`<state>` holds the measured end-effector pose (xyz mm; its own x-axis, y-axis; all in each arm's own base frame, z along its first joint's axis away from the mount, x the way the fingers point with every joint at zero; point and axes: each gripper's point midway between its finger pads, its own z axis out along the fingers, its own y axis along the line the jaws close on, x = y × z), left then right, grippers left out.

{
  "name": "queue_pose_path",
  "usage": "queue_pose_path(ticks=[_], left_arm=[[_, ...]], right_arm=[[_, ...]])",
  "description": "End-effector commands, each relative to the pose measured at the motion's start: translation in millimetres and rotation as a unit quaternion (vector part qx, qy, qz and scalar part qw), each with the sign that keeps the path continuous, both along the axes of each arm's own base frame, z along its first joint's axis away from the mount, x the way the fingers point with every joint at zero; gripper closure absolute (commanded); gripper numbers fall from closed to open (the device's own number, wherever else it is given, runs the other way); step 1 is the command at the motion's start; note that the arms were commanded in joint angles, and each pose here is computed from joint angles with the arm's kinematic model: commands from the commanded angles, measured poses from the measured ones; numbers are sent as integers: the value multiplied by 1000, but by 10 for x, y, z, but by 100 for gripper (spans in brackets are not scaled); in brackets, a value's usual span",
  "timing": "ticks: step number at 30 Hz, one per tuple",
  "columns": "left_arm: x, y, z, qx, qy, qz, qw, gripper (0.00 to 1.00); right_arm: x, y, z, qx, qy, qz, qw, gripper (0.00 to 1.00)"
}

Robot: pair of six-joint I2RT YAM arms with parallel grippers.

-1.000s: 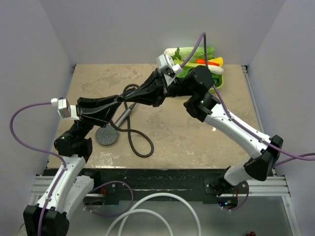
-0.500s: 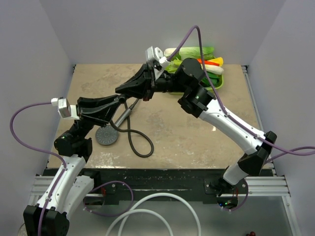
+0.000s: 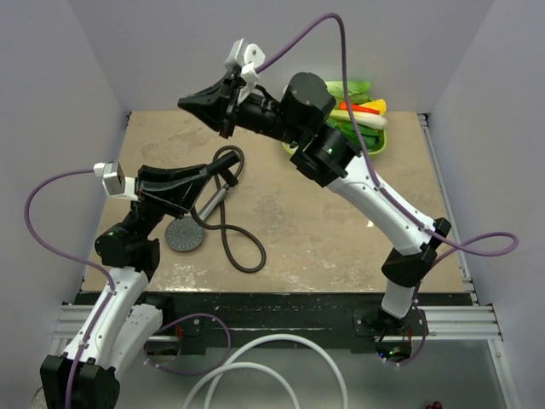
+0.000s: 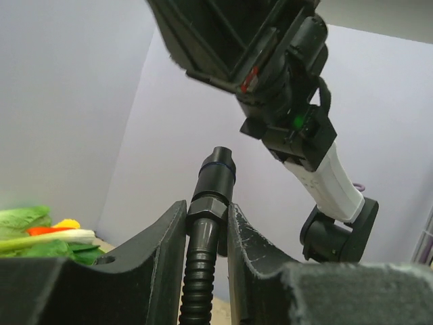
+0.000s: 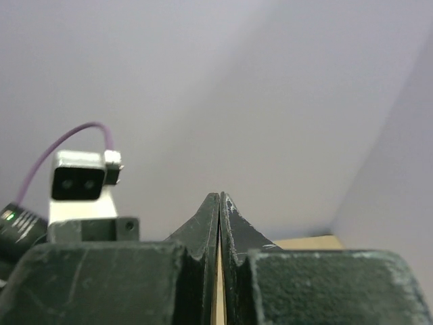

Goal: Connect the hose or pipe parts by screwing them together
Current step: Install the adaptor on the pipeline.

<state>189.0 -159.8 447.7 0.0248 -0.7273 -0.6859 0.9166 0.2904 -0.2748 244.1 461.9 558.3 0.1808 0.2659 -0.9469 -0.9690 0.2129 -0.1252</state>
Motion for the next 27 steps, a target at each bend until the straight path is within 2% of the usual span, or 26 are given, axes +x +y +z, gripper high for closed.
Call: queue_pose_path(ticks=[1, 4, 7, 8, 10, 11, 12, 14, 16, 19, 20, 25, 27], left_arm=[[66, -19, -12, -31, 72, -41, 996, 100], [132, -37, -105, -38, 112, -55, 991, 100], [96, -15, -59, -40, 93, -48, 994, 100], [92, -7, -39, -41, 86, -45, 994, 100], [45, 2, 19, -42, 68, -44, 996, 100], [29, 3, 44, -41, 61, -43, 996, 100], [17, 2, 61, -40, 58, -44, 997, 100], [-17, 0, 96, -38, 48, -44, 997, 100], [-44, 3, 131, -37, 42, -44, 997, 100], [-77, 5, 164, -37, 35, -45, 998, 100], [-74, 5, 165, -36, 35, -44, 998, 100], [-73, 16, 207, -37, 30, -40, 998, 100], [-60, 22, 201, -38, 30, -37, 998, 100]], right_arm=[[197, -495, 519, 34, -45, -132, 990, 92], [320, -803, 481, 18, -64, -208, 976, 90], [471, -1248, 228, -11, -55, -281, 958, 91], [685, -1323, -180, -42, -22, -300, 953, 92], [682, -1591, -250, -24, -3, -315, 949, 97], [794, -1621, -606, -47, 23, -325, 944, 98], [766, -1693, -638, -41, 27, -328, 943, 99], [813, -1663, -928, -58, 55, -320, 944, 100], [846, -1620, -981, -45, 70, -310, 947, 100], [824, -1382, -1156, -44, 97, -244, 964, 100], [718, -1255, -1166, -48, 96, -195, 975, 100], [516, -956, -1258, -30, 117, -88, 989, 100], [359, -932, -1138, -4, 98, -48, 994, 100]])
